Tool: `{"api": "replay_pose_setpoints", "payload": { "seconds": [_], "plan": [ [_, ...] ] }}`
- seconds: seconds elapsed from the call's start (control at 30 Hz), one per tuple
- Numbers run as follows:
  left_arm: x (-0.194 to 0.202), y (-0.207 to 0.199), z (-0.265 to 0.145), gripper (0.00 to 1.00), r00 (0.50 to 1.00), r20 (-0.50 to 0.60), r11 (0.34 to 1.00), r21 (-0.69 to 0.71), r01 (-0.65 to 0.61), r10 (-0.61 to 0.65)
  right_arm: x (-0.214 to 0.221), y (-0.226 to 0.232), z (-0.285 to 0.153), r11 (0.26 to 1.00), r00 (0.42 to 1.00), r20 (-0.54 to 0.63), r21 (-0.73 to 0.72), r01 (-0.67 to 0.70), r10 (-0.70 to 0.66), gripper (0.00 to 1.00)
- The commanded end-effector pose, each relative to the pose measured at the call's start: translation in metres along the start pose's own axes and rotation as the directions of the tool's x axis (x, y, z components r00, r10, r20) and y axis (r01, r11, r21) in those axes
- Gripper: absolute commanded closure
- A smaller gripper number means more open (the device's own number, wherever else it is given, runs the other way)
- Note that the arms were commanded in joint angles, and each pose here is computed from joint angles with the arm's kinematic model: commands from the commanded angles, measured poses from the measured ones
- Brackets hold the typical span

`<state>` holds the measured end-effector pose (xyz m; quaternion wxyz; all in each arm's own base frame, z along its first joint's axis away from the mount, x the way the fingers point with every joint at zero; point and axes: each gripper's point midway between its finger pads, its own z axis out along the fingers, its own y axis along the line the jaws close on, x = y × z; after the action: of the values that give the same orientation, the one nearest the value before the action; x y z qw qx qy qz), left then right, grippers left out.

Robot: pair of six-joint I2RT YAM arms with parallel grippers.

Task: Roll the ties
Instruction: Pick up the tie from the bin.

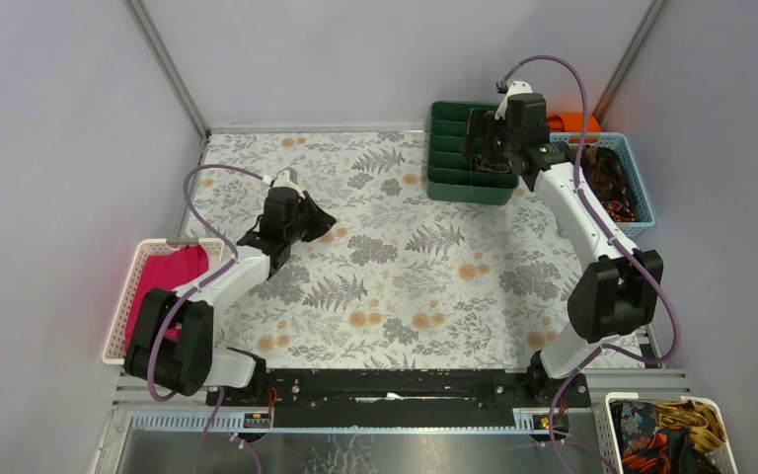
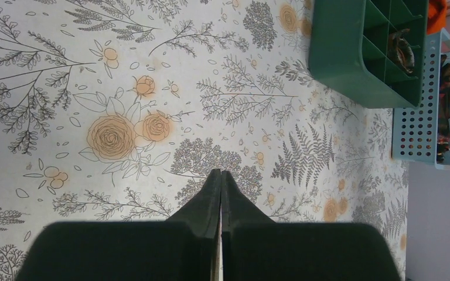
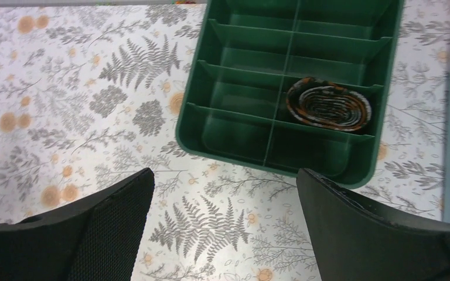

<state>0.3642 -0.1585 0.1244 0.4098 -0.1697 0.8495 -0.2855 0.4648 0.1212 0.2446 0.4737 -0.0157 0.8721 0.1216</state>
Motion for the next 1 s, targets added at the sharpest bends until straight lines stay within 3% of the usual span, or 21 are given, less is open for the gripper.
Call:
{"api": "replay_pose_setpoints", "payload": {
  "seconds": [0.0,0.27,0.63,0.97],
  "plan": [
    [-0.016,-0.011,-0.004,1.0,0.998,0.044,0.999,0.011,-0.034,0.034,-0.016,-0.008,-0.008,0.998,0.998,0.064,0.056,0.02,-0.024,0.0],
    [-0.02,-0.012,-0.006,1.0,0.998,0.049,0.999,0.001,-0.047,0.047,-0.012,-0.013,-0.002,0.997,0.997,0.071,0.08,-0.005,0.0,0.0],
    [-0.02,-0.009,-0.005,1.0,0.997,0.054,0.999,-0.011,-0.047,0.047,0.002,0.001,0.011,0.998,0.998,0.036,-0.021,0.053,-0.052,0.0],
    [-0.018,-0.008,-0.003,1.0,0.998,0.047,0.999,-0.013,-0.045,0.045,-0.004,0.002,0.008,0.999,0.997,0.057,-0.02,0.042,-0.041,0.0]
  ]
}}
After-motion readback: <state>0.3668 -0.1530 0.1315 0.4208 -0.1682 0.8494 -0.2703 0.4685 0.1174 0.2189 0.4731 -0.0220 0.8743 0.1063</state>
